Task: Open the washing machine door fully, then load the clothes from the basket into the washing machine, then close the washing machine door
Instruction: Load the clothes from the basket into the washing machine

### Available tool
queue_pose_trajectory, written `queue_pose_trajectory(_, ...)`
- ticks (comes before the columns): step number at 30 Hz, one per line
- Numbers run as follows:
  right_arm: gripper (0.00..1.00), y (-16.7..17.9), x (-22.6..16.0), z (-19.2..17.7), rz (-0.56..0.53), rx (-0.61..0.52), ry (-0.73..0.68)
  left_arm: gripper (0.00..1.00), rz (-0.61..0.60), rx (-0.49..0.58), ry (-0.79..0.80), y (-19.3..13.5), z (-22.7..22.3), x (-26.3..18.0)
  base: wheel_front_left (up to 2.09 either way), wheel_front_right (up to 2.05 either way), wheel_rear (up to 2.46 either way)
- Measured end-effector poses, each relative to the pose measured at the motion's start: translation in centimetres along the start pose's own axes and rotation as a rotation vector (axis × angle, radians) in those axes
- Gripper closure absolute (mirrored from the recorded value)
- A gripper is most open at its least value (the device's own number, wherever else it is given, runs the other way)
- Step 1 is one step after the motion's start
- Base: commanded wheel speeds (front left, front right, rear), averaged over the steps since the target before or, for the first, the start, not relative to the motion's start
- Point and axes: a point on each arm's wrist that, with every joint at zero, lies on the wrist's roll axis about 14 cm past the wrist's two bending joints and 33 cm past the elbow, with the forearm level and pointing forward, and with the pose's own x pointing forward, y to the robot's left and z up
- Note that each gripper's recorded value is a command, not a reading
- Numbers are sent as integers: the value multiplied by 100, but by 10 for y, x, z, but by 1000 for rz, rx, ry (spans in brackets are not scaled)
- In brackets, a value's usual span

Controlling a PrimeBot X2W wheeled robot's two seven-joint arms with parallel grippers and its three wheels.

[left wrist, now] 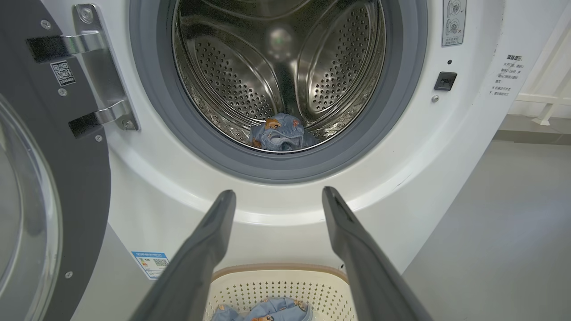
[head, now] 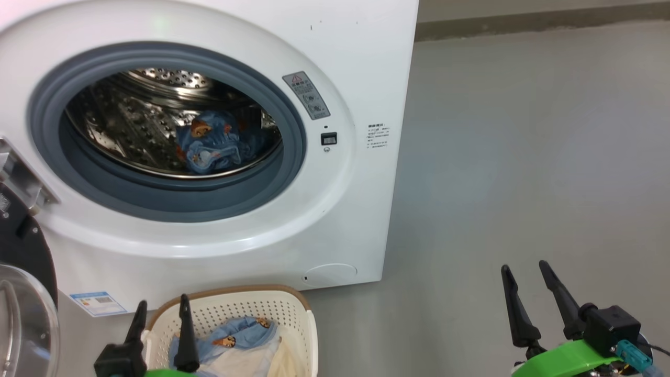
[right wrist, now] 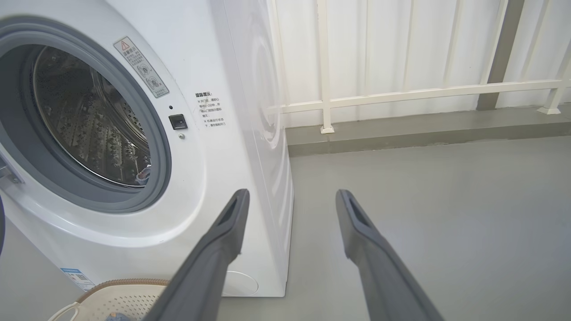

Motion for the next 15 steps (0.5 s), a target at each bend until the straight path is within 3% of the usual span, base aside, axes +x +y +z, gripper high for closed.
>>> queue_pose_trajectory(15,0,8,-5,4,27,-21,-10,0,81,-9,-43,21,11,-26,0,0,0)
